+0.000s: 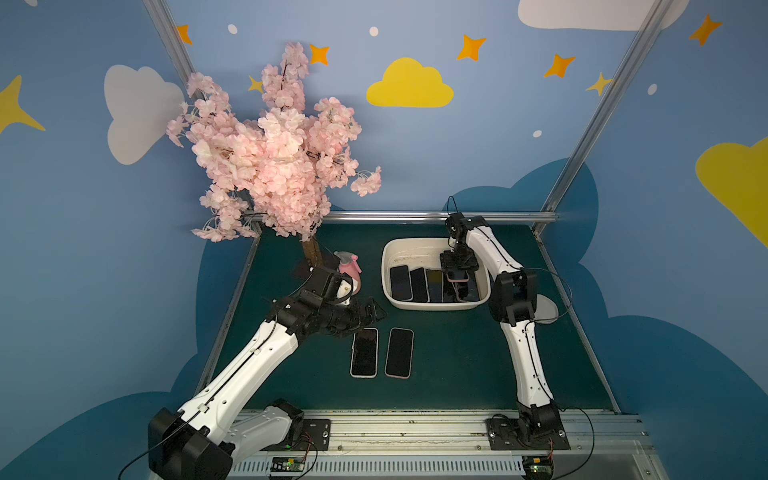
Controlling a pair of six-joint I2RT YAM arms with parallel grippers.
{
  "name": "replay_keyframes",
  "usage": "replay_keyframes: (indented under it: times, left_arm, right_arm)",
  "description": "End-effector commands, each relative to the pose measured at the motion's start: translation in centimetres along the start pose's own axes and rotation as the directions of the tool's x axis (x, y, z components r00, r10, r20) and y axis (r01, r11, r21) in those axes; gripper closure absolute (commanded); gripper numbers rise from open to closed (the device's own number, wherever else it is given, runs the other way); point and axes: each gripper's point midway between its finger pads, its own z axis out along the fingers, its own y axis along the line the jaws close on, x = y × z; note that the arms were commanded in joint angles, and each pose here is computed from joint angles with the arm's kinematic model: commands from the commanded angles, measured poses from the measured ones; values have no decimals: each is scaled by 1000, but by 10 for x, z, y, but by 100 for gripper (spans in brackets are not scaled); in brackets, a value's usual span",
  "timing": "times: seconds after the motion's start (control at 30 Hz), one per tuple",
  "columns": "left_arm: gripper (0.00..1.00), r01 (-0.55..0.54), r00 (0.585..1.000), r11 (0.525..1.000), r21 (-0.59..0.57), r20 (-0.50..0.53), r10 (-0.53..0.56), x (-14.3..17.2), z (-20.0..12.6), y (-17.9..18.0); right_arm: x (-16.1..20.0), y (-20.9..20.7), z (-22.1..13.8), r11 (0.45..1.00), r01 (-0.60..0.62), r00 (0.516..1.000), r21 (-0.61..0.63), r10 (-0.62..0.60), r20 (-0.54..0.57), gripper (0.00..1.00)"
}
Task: Take the phone out of the storage box
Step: Pick up the phone from the storage box.
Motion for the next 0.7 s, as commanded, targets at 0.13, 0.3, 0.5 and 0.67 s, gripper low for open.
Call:
replay_keyframes:
  times: [0.13,0.3,0.5,0.67]
  left_arm:
    - [1,4,1000,1000,24,24,-5,-3,-3,-4]
    - [1,3,999,997,75,47,-6,-9,-4,-15]
    - [1,9,996,985,175,84,-24,-21,-2,-34]
    - [1,9,995,972,237,93,-32,-27,5,-46]
  right_arm:
    - [18,-14,-20,999,0,999,39,2,-44,30]
    - [17,-13,-65,1000,-9,1000,6,9,25,30]
    - [39,4,-113,991,-14,999,-135,20,39,31]
    - [65,17,-144,975,-10,998,-222,23,54,31]
